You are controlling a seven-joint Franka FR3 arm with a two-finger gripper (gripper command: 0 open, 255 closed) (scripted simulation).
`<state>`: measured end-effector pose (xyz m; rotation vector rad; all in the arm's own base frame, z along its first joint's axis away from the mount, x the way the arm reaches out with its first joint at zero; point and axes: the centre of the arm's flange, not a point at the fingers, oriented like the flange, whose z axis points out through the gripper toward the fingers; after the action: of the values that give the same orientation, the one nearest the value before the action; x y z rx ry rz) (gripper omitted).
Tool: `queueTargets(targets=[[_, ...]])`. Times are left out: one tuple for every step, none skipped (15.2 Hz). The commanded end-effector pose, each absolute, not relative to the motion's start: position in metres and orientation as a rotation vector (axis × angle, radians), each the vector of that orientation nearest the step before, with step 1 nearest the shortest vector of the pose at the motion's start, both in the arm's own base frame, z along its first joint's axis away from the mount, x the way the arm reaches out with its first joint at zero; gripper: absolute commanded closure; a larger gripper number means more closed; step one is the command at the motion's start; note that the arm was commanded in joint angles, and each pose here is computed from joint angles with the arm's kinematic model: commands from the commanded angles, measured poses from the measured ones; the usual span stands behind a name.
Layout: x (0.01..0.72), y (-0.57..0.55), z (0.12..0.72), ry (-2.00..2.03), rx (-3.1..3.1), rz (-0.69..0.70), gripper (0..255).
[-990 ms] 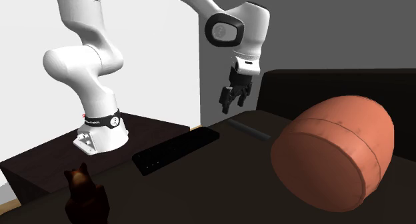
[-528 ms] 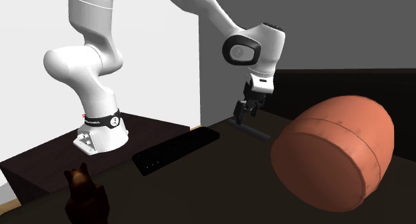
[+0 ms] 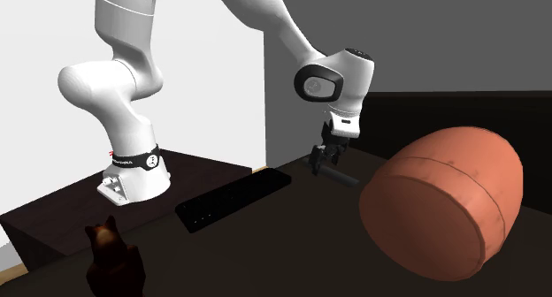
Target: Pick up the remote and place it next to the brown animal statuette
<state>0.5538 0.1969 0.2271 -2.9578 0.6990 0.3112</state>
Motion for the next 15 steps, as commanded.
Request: queueTargets(targets=[[0.5530, 0.1968, 0.2256, 0.699, -2.958, 0.310, 0], [0.5530, 0.1968, 0.2256, 0.699, -2.958, 0.310, 0], [0.5530, 0.1968, 0.2256, 0.699, -2.958, 0.310, 0], [0.5530, 0.1968, 0.2256, 0.699, -2.958, 0.310, 0], [0.5530, 0.1968, 0.2256, 0.699, -2.958, 0.310, 0], [0.5530, 0.1968, 0.2257, 0.699, -2.958, 0.310, 0], [0.5530, 0.1968, 0.2257, 0.699, -2.958, 0.310, 255], [0.5530, 0.1968, 0.2257, 0.699, -2.958, 0.310, 255], [0.5532, 0.1966, 0.2258, 0.699, -2.958, 0.311, 255], [0.5531, 0.1960, 0.2260, 0.699, -2.958, 0.311, 255], [0.5520, 0.1955, 0.2263, 0.699, -2.958, 0.311, 255], [0.5527, 0.1956, 0.2265, 0.699, -2.958, 0.311, 255], [0.5526, 0.1969, 0.2265, 0.699, -2.958, 0.311, 255], [0.5523, 0.1978, 0.2258, 0.699, -2.958, 0.311, 255], [0.5523, 0.1983, 0.2261, 0.699, -2.958, 0.311, 255]])
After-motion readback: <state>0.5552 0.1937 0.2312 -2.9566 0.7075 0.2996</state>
